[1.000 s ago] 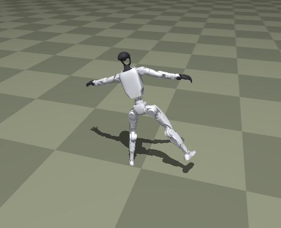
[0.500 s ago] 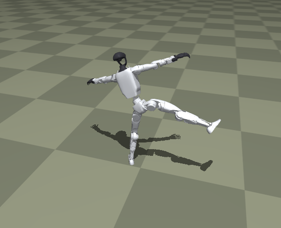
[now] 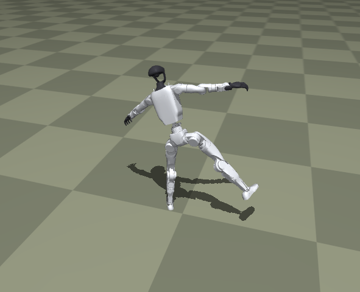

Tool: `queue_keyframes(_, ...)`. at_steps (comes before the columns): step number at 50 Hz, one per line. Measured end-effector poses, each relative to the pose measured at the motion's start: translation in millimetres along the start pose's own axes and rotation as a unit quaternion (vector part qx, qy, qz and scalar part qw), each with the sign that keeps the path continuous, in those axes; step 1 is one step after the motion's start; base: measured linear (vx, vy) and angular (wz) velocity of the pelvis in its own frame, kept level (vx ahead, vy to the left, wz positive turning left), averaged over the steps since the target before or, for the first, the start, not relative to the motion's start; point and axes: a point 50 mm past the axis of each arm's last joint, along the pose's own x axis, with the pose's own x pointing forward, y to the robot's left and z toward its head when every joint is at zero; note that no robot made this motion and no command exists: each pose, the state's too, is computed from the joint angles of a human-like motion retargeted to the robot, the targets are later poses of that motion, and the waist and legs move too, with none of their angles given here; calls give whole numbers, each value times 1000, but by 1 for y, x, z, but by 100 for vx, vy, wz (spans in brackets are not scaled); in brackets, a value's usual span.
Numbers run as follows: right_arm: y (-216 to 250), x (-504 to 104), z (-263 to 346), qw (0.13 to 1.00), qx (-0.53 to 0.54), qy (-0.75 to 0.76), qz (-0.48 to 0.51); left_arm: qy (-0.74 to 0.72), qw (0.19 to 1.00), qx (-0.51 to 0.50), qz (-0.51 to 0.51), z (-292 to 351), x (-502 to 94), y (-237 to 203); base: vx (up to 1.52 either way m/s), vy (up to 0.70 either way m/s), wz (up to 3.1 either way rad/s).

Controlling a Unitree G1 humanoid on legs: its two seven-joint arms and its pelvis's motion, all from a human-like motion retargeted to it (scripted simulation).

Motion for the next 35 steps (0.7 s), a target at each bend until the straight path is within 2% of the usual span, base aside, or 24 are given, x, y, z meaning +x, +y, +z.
queue_keyframes(7, 58, -19, -35, 995, 53, -22, 77, -13, 984, 33, -174, 10, -18, -125, 8, 6, 46)
queue_keyframes(12, 105, -44, -49, 985, 102, -41, 135, -54, 966, 1, -252, 35, -49, -203, 5, 8, 30)
queue_keyframes(17, 154, -68, -59, 971, 139, -27, 194, -119, 939, -44, -320, 64, -90, -261, 6, 4, 5)
queue_keyframes(25, 236, -109, -65, 952, 152, 30, 266, -146, 895, -69, -415, 69, -156, -319, 7, 2, -25)
queue_keyframes(30, 281, -138, -54, 933, 122, 36, 337, -67, 887, -86, -449, 46, -184, -341, 6, 0, -29)
queue_keyframes(35, 311, -166, -43, 908, 104, 26, 406, -3, 873, -60, -485, 25, -202, -355, 1, 0, -3)
